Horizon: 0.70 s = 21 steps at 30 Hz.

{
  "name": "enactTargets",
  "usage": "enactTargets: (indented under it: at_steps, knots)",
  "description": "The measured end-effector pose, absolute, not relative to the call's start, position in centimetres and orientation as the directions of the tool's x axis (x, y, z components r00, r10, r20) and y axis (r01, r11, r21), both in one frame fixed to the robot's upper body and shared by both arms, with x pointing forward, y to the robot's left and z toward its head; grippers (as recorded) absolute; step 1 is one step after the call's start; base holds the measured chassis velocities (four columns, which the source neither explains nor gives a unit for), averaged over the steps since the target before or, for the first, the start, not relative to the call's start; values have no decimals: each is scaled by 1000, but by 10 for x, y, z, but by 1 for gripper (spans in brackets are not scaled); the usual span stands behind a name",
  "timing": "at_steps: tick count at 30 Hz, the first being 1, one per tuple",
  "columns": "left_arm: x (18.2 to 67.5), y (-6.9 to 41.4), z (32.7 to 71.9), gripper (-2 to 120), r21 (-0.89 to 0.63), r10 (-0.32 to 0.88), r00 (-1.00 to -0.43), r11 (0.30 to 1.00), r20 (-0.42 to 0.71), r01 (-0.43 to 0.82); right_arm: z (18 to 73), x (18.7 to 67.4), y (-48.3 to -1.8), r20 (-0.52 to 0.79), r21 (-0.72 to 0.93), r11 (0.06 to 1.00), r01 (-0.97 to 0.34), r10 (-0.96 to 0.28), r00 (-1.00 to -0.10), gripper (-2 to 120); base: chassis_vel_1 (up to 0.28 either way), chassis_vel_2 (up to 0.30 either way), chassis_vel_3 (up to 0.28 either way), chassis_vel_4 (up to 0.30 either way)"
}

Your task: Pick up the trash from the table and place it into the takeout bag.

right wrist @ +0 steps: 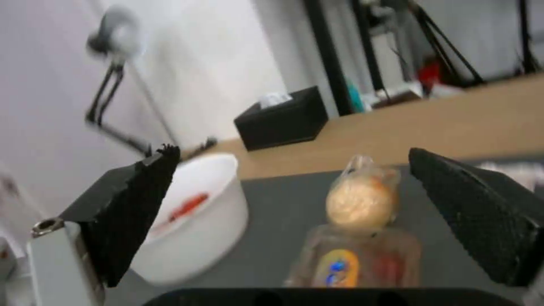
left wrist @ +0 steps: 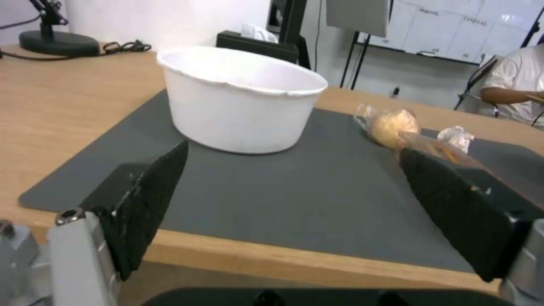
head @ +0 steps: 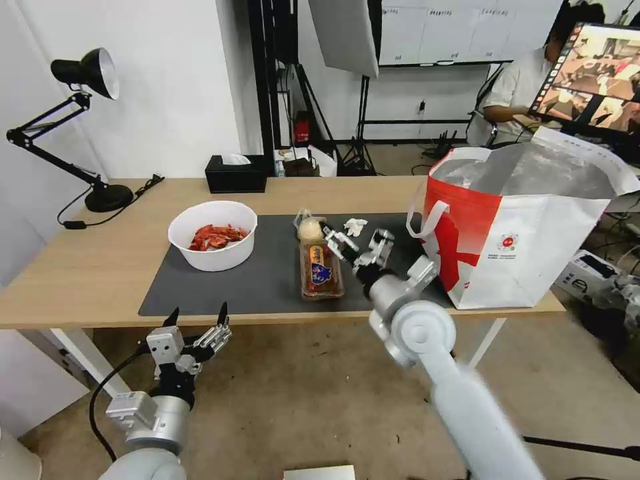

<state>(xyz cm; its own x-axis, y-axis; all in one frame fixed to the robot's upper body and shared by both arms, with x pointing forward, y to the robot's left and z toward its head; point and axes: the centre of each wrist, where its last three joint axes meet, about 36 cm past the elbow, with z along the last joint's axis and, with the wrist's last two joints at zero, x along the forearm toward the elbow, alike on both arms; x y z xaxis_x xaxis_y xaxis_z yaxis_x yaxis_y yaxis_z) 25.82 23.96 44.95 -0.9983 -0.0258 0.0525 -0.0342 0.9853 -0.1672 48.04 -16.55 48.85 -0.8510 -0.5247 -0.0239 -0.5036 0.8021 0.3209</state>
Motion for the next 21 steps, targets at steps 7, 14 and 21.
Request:
enactTargets:
  at_steps: [7, 14, 21]
  knots:
    - [262, 240, 446, 100, -181, -19, -998, 983, 54, -28, 469, 557, -193, 30, -49, 688, -724, -723, -690, 80, 0, 0, 0, 0]
    - [264, 240, 444, 100, -195, -17, -998, 980, 59, -28, 453, 603, -187, 142, -83, 639, -765, -752, -644, 54, 0, 0, 0, 0]
    - [263, 239, 448, 100, -237, 1, -997, 971, 75, -17, 437, 614, -186, 252, -49, 636, -770, -738, -626, 30, 0, 0, 0, 0]
